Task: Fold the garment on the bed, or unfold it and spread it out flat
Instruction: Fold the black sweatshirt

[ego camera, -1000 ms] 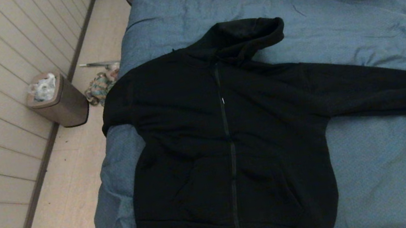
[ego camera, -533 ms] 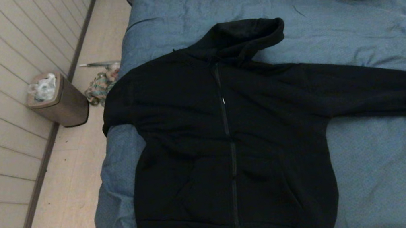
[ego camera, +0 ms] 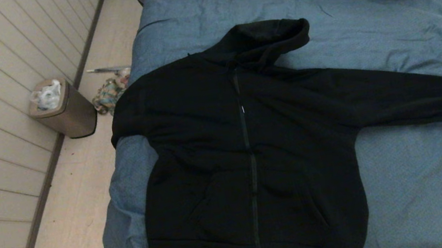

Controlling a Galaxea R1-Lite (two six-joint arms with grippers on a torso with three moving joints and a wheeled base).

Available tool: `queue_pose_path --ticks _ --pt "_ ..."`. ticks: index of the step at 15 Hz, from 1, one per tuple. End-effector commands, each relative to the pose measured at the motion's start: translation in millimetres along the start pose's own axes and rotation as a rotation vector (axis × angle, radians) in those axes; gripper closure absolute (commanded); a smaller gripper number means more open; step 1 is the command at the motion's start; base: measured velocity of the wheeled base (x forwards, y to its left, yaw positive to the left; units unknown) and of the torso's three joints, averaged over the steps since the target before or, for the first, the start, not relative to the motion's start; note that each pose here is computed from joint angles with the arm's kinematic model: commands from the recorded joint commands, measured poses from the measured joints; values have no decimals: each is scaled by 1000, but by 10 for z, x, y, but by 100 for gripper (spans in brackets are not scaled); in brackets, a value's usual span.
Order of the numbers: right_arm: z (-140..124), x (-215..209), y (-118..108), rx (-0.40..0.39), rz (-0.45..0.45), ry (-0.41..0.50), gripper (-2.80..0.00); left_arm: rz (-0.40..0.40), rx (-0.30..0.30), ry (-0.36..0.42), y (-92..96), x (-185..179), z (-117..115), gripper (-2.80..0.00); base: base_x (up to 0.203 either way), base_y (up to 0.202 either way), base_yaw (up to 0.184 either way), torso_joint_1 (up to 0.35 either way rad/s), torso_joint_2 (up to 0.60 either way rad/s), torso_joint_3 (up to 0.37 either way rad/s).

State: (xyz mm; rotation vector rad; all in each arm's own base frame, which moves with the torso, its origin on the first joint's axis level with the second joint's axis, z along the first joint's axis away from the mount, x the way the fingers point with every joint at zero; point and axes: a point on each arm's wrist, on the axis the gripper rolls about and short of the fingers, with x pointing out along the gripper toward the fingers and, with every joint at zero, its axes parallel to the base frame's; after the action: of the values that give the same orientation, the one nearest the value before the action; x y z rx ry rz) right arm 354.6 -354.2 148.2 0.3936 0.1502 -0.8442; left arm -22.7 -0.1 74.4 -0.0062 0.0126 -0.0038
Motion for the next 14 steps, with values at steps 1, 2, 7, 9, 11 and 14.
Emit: queue_pose_path --ticks 1,2,7,9,11,14 --pt "448 -447 262 29 55 -75 0 -1 0 4 0 3 -8 0 0 0 0 0 0 0" --pt "535 -670 457 50 93 -69 0 -1 0 4 0 3 -8 0 0 0 0 0 0 0" --pt "339 -1845 1682 46 387 25 0 -1 0 4 0 3 -8 0 0 0 0 0 0 0" --pt "222 -2242 2054 31 443 20 0 0 0 3 0 2 -8 0 0 0 0 0 0 0" --pt "94 -2738 2485 15 523 5 0 -1 -1 4 0 3 -8 0 0 0 0 0 0 0" --pt "42 -3452 2939 8 619 -10 0 0 0 4 0 3 -8 0 0 0 0 0 0 0"
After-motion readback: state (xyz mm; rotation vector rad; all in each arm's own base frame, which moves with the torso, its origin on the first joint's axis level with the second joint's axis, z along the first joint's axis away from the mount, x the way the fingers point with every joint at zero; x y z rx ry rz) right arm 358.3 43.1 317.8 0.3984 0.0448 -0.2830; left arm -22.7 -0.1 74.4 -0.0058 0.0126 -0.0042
